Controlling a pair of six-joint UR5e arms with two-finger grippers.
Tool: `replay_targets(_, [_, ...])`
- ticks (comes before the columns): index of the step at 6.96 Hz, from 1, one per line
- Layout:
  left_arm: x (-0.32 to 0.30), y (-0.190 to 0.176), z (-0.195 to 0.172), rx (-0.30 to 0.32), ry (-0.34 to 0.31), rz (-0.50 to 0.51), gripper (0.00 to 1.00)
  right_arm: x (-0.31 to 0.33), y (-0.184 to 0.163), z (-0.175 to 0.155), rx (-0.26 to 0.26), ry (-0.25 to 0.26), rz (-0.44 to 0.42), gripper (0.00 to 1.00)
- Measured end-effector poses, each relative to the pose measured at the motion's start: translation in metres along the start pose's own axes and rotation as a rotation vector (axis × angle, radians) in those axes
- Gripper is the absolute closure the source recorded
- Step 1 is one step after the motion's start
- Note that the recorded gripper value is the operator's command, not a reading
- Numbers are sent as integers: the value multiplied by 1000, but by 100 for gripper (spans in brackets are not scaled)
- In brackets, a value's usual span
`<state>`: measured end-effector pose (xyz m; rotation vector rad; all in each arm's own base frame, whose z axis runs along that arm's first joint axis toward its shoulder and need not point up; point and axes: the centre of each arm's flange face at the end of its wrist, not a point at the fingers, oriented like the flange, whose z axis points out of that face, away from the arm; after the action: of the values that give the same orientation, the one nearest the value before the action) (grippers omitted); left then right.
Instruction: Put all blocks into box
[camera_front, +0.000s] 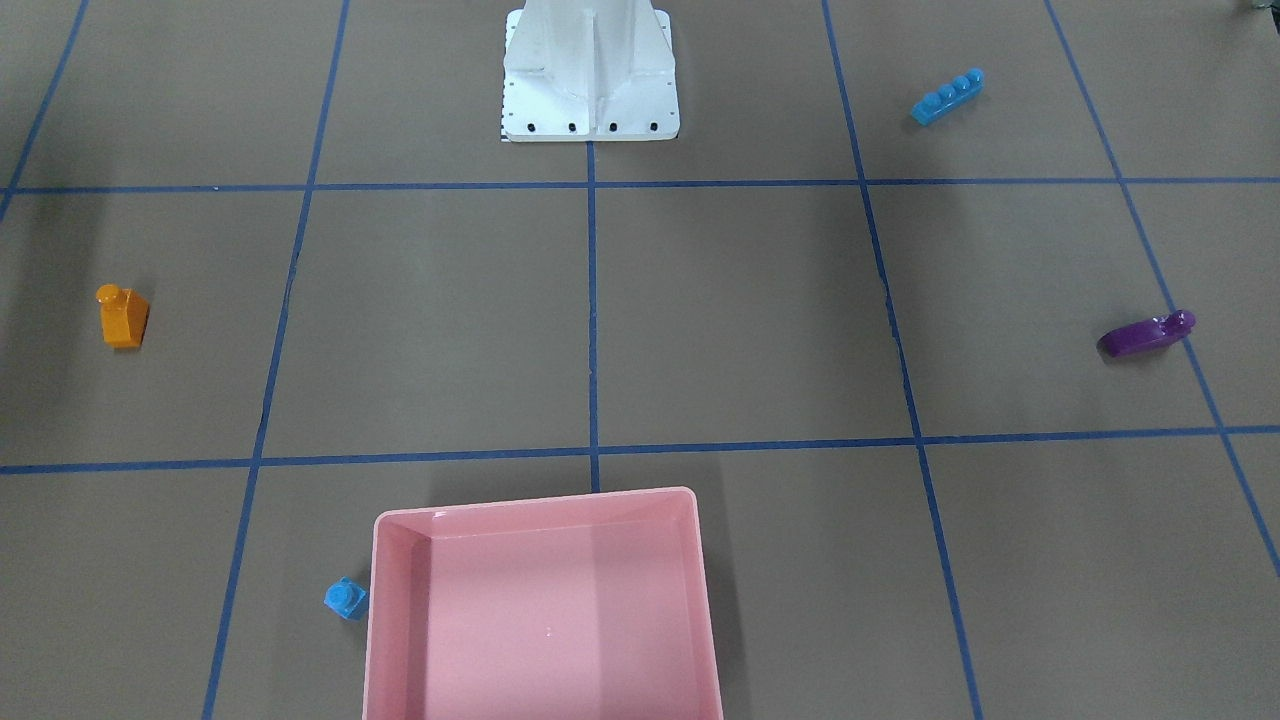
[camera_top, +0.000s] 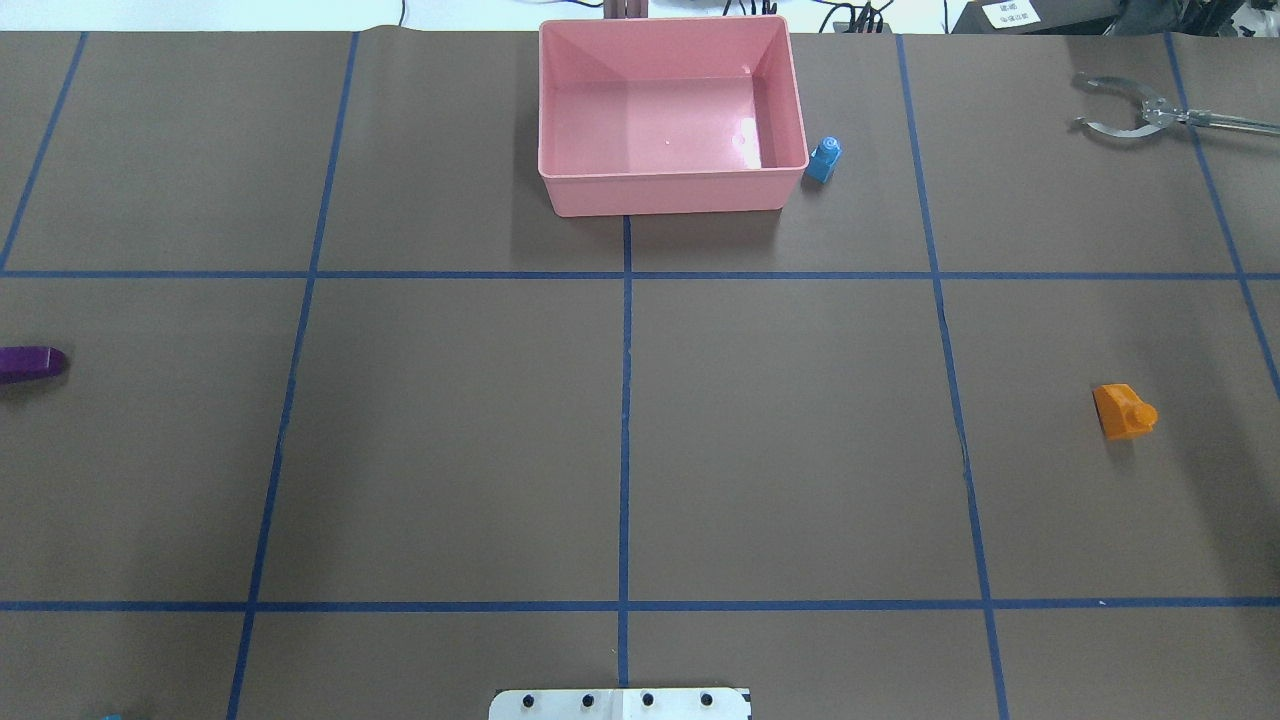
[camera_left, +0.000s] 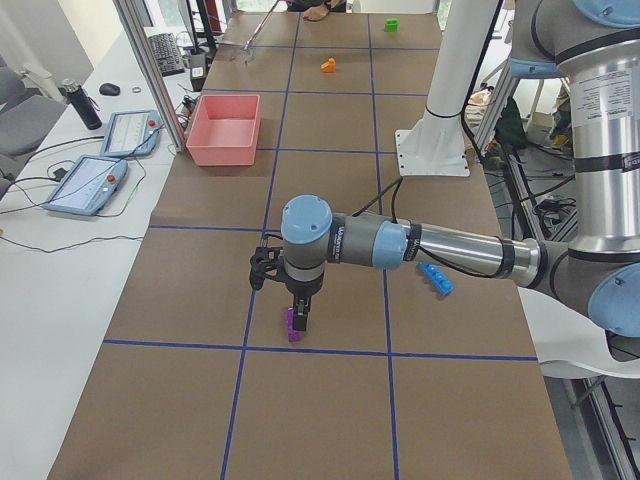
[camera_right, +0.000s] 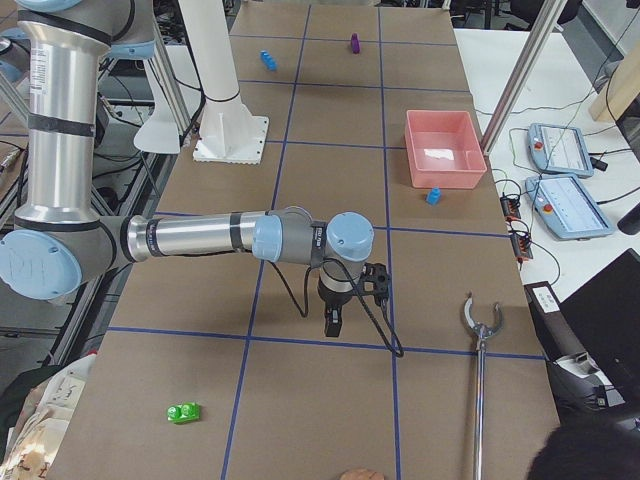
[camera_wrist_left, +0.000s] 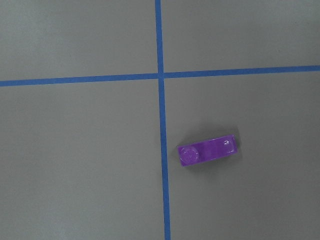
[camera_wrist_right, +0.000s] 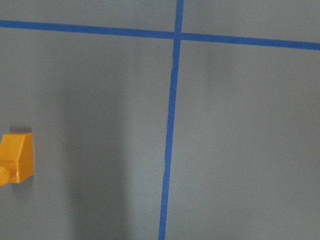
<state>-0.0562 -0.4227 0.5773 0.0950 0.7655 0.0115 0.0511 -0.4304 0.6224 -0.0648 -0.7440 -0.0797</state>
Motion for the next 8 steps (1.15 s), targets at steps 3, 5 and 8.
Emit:
replay_targets(3, [7, -2, 6, -12, 1, 19, 0, 11, -7, 22, 19, -26, -30, 0])
replay_targets(5, [7, 1, 9, -19, 3, 25, 0, 15, -9, 27, 31, -31, -42, 0])
replay_targets(8, [13, 1, 13, -25, 18, 41, 0, 13, -10, 30, 28, -36, -48, 0])
